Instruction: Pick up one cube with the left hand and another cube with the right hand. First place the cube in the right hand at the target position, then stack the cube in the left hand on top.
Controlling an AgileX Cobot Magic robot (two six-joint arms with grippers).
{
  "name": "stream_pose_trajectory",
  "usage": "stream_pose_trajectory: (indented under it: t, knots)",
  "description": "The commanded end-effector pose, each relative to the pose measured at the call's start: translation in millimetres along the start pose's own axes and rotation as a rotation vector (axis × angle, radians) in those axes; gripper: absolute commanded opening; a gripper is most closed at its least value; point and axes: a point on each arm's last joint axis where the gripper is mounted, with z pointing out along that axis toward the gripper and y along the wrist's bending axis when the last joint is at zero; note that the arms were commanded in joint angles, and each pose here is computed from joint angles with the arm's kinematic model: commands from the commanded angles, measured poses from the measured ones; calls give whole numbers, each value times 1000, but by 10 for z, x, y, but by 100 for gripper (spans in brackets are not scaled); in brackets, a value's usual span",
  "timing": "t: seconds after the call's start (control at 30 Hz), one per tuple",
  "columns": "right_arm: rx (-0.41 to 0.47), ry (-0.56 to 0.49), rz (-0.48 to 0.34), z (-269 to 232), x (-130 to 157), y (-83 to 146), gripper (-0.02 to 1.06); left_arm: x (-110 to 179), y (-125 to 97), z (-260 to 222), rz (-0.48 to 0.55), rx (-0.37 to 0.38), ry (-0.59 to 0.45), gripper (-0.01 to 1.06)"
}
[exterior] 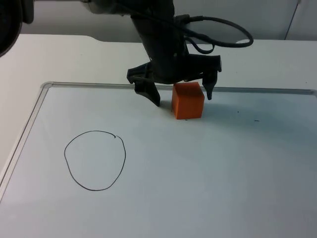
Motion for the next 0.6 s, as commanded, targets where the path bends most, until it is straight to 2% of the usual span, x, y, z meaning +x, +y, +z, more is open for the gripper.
stream_pose_trajectory:
  t: [0.0,0.33,0.43,0.47,0.57]
  knots:
    - [2,-5,-6,15,0,-1,0,-6,-41,11,9,5,-15,104]
    - [5,-33,-6,15,-26,-4,0,27,-24,12,43,-15,20,94]
    - [6,-44,-6,14,-36,-5,0,27,-21,11,46,-19,21,70]
    - [6,-44,-6,14,-36,-5,0,27,-21,11,46,-19,21,70]
    - [6,-44,-6,14,-36,-5,0,25,-22,12,46,-18,18,39]
